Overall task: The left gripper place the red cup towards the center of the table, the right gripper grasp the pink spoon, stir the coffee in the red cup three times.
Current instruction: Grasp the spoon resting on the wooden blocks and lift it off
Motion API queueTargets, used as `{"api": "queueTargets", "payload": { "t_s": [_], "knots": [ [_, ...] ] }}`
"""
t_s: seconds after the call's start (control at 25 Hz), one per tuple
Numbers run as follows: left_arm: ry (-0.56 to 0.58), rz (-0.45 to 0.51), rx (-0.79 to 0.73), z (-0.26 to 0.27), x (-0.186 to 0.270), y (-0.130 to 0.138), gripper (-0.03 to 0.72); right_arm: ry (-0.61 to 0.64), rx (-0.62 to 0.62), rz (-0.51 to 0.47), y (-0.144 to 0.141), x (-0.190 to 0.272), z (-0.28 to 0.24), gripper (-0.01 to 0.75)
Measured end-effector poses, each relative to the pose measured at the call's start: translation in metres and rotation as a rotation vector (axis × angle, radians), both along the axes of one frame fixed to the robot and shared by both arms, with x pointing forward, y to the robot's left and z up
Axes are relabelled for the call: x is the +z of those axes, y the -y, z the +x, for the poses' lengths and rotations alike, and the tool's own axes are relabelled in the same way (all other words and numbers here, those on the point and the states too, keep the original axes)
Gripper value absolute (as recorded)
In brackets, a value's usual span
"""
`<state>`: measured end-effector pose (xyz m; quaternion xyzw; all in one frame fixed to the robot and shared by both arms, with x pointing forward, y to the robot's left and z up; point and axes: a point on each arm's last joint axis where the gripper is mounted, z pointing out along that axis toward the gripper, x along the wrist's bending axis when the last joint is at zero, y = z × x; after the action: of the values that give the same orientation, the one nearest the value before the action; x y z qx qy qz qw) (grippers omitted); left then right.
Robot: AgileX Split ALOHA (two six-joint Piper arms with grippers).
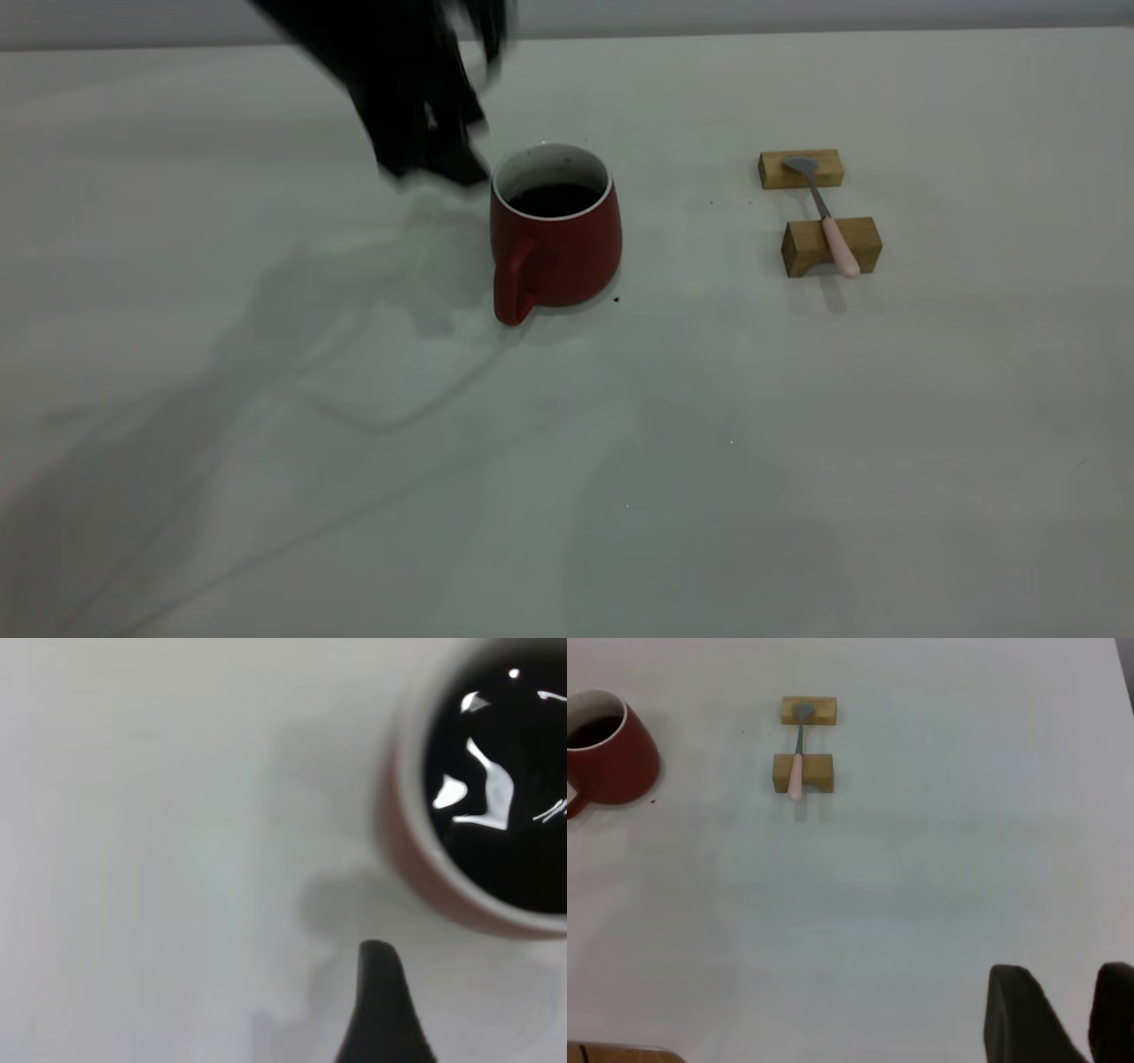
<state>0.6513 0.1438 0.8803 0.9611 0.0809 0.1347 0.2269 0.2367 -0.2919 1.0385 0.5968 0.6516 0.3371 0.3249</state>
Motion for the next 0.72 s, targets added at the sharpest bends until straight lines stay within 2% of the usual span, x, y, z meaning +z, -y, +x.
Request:
{"api": "queueTargets", "payload": {
  "t_s": [0.12, 0.28, 0.52, 0.72],
  "knots": [
    [-0.049, -0.090, 0.174, -0.002, 0.053, -0.020, 0.594, 0.000, 0.000, 0.000, 0.000, 0.000, 0.000, 0.238],
    [-0.157, -0.113, 0.382, -0.018, 0.107, -0.050, 0.594, 0.000, 0.000, 0.000, 0.000, 0.000, 0.000, 0.238],
    [-0.279, 0.123, 0.661, -0.059, 0.157, -0.087, 0.594, 0.000, 0.000, 0.000, 0.000, 0.000, 0.000, 0.238],
    [-0.289, 0.205, 0.936, -0.089, 0.195, -0.108, 0.594, 0.000, 0.000, 0.000, 0.000, 0.000, 0.000, 0.238]
  ]
}}
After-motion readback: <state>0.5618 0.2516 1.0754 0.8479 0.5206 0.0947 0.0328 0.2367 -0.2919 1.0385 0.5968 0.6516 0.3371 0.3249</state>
